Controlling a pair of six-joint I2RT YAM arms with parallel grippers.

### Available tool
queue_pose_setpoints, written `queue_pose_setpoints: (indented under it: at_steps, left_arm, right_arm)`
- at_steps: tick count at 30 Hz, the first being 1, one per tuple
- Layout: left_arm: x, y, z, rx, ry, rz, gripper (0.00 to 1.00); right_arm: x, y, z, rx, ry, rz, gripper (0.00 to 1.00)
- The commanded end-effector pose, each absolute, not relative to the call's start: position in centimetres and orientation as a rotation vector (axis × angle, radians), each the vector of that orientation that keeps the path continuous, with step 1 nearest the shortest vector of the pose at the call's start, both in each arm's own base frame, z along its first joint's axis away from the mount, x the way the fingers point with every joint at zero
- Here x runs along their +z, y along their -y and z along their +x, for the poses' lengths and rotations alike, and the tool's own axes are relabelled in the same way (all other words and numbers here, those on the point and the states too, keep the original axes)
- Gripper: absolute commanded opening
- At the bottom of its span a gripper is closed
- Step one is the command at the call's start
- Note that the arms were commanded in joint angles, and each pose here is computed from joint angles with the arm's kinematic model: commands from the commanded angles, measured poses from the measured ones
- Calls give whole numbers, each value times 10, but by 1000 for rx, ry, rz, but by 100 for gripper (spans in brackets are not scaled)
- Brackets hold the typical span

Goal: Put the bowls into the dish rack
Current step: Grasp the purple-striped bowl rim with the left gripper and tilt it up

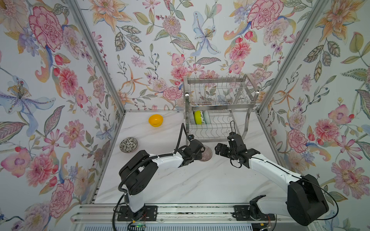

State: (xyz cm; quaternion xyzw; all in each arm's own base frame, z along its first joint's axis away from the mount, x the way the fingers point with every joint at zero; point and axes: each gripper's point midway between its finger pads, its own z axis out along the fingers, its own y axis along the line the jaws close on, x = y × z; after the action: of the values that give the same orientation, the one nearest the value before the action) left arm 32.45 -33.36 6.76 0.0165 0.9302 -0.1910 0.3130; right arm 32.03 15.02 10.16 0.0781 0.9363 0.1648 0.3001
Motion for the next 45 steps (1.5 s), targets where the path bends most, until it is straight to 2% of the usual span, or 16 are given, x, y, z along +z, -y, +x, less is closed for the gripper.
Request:
queue_pose_setpoints:
  at_steps: [1,8,11,19,24,34,38,42,45]
  left_arm:
    - [82,338,327,-508,-2427,64,43]
    - [99,321,328,-474,-2383,40,56]
    - [112,308,330,-444,-2344,20,65]
    - [126,287,325,-554,-2270,-56,83]
    - [130,281,318,-665,-2221,-91,99]
    - [136,270,313,-816,-2129,-205,99]
    - [145,270,312,-849,-2094,-206,99]
    - [159,274,311,-912,-2040,-199,99]
    - [170,282,311,-965,-2008,-176,99]
  right_arm:
    - [101,-160,320,491,-2519,218,87]
    - [96,-185,321,553,-2552,183,81]
    - [91,-195,321,564,-2569,164,79]
    - [69,-208,322,542,-2624,137,62]
    - [58,-217,318,526,-2648,96,50]
    - [42,-225,323,498,-2681,62,17]
    - [58,-218,327,460,-2625,42,6]
    - [93,-207,333,382,-2482,-4,0]
    - [122,-202,335,376,-2358,-21,0]
